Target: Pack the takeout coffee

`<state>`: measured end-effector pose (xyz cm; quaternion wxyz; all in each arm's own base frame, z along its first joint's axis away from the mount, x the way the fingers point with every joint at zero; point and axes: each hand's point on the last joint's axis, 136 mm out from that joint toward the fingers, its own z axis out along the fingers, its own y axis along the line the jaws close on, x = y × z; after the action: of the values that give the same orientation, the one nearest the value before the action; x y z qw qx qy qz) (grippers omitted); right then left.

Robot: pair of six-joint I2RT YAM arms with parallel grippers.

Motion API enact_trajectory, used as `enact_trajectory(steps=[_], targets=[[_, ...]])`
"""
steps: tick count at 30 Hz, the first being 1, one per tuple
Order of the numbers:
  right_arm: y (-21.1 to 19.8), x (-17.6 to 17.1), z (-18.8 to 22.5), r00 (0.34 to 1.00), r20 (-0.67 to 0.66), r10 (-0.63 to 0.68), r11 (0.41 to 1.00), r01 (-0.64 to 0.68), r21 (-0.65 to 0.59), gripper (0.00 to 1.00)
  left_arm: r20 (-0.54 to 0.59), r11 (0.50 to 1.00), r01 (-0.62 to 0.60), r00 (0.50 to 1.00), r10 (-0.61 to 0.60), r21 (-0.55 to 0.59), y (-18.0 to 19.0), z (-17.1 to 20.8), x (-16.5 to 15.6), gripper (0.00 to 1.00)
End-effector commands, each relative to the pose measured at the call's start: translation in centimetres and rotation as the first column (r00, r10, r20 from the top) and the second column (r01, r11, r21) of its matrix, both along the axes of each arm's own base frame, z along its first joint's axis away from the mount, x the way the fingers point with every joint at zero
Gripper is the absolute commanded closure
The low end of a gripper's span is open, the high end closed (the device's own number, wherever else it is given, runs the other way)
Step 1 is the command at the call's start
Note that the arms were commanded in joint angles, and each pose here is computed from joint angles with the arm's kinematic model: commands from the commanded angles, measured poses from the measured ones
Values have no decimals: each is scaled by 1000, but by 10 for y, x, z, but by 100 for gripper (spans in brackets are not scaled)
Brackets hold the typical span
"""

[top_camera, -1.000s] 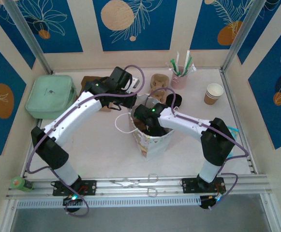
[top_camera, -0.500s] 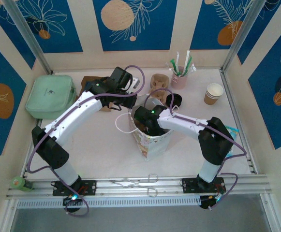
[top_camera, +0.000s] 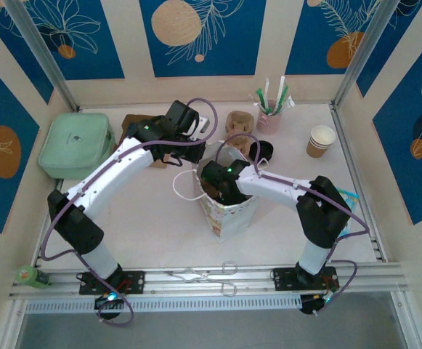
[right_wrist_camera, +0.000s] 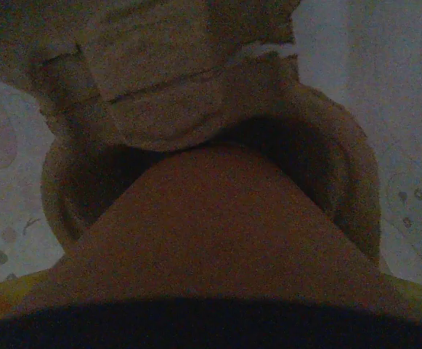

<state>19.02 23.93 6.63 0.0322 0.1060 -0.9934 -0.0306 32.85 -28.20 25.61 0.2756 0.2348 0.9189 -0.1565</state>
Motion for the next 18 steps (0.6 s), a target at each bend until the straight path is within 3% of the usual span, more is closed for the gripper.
enact_trajectory(steps=[1, 18], targets=[[-5, -7, -13, 999, -49, -12, 1000, 10, -24, 65, 36, 1000, -7, 999, 8, -28, -3, 15, 2, 88], [-2, -5, -22, 998, -53, -14, 1000, 13, -17, 65, 37, 999, 0, 999, 2, -37, -5, 16, 1, 88]])
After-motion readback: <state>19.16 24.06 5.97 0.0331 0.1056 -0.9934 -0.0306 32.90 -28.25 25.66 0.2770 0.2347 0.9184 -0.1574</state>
